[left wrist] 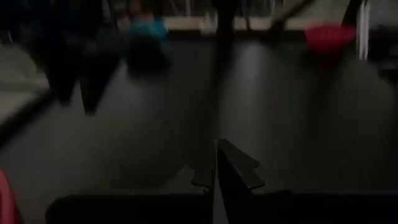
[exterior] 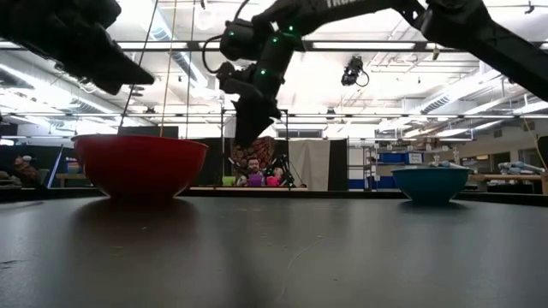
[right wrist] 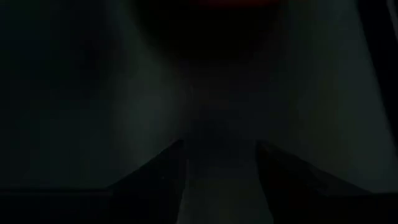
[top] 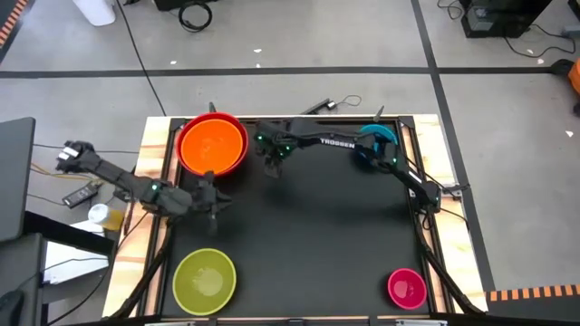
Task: Nest bowls inside each other
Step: Stack the green bowl on top of the orange bowl
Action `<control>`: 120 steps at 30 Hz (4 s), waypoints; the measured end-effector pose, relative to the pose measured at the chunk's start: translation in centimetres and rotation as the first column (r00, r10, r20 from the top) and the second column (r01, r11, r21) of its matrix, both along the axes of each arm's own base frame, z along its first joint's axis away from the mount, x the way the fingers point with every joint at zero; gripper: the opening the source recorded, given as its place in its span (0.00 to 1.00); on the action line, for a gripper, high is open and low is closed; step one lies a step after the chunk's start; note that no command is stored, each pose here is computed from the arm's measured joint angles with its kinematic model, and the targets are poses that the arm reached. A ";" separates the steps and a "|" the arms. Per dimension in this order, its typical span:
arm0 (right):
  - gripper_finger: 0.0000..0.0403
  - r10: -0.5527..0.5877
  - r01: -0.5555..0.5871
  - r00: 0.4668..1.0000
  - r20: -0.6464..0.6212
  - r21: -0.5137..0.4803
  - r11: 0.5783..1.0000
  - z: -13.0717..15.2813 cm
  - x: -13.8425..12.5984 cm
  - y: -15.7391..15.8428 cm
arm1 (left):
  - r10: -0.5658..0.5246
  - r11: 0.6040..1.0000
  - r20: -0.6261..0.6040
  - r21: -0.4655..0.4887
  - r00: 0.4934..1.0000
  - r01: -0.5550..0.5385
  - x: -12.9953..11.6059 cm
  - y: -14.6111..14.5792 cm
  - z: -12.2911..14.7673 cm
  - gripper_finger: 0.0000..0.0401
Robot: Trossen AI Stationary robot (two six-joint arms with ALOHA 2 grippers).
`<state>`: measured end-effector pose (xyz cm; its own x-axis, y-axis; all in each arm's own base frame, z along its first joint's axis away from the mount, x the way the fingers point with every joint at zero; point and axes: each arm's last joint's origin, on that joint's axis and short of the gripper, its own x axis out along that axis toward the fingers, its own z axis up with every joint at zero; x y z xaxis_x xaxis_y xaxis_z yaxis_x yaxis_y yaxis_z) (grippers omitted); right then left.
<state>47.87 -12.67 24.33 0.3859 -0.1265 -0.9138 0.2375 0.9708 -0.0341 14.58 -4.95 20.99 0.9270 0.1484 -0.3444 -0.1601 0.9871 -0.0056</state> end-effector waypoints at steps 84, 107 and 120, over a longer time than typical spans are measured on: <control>0.49 0.008 -0.239 0.736 0.676 0.249 0.938 -2.8 3.4 24.5 | -0.357 0.894 -0.694 -0.449 0.626 0.012 -0.9 -9.0 4.5 0.23; 0.49 0.106 -0.314 0.761 0.639 0.220 0.923 -7.2 7.6 26.2 | -0.157 0.935 -0.732 -0.326 0.663 -0.138 -0.4 -8.8 3.4 0.54; 0.49 0.156 -0.324 0.822 0.548 0.224 0.919 -8.2 7.7 26.5 | -0.163 0.944 -0.746 -0.309 0.646 -0.118 -0.2 -9.1 3.0 0.60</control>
<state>55.56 13.84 16.15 0.7865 0.2747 -0.5531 -0.1034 0.9416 0.3205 14.37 -14.00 24.03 0.3215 -0.1105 -0.9404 -0.2245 0.9560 -0.1891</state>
